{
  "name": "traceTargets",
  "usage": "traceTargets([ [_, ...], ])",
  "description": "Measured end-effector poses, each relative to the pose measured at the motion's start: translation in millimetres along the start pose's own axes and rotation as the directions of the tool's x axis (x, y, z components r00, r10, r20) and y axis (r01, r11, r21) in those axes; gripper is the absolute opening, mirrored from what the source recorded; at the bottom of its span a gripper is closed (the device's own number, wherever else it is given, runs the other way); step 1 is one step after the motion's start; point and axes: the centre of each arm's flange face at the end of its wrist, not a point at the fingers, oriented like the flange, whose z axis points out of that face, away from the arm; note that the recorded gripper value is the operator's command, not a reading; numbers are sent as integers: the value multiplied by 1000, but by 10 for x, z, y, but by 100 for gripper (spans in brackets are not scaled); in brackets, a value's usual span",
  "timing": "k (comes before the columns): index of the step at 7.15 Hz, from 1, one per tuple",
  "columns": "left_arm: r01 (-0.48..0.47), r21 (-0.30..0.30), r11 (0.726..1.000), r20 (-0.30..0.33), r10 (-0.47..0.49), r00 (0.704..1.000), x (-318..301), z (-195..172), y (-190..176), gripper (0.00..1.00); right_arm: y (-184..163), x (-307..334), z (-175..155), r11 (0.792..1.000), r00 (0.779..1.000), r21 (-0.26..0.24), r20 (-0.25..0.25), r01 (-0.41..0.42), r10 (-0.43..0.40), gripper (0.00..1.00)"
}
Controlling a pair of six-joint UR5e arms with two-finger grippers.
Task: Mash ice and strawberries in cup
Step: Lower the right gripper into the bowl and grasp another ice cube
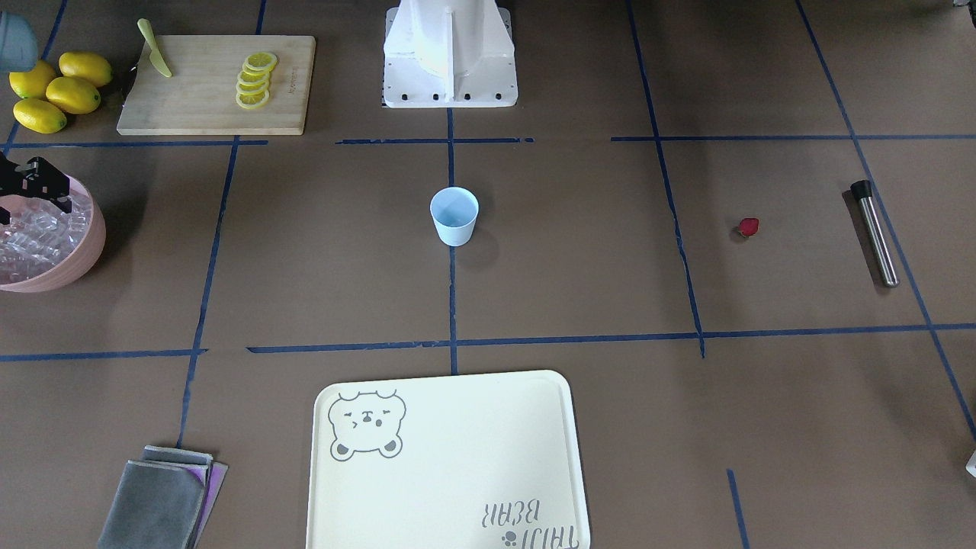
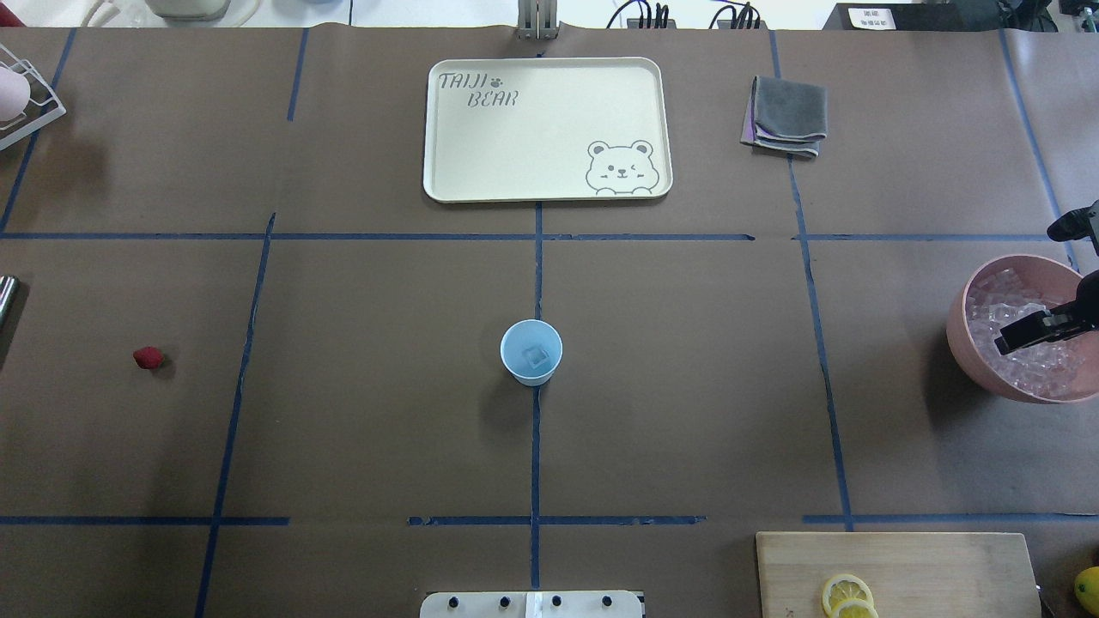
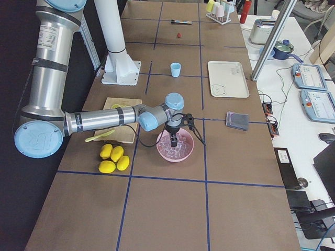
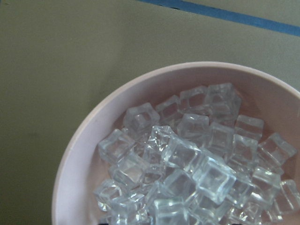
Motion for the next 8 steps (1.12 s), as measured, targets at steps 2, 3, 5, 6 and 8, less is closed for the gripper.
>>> traceTargets([
  [2, 1, 0, 1000, 0, -1, 1000, -1, 0, 1, 100, 0, -15, 23, 1000, 1000, -3, -3, 6, -6, 66],
  [3, 0, 0, 1000, 0, 0, 1000, 1, -1, 0, 100, 0, -18, 27, 1000, 1000, -3, -4, 8, -8, 64],
  [5, -1, 1, 1000, 0, 1, 1000, 5, -5, -1, 100, -3, -17, 35, 1000, 1000, -4, -4, 11, -11, 63],
  [6, -1, 1, 1000, 0, 1, 1000, 5, -5, -1, 100, -3, -11, 42, 1000, 1000, -5, -5, 11, -11, 63],
  [8, -2, 2, 1000, 0, 2, 1000, 7, -9, -6, 100, -1, 0, 55, 1000, 1000, -7, -6, 10, -10, 62],
])
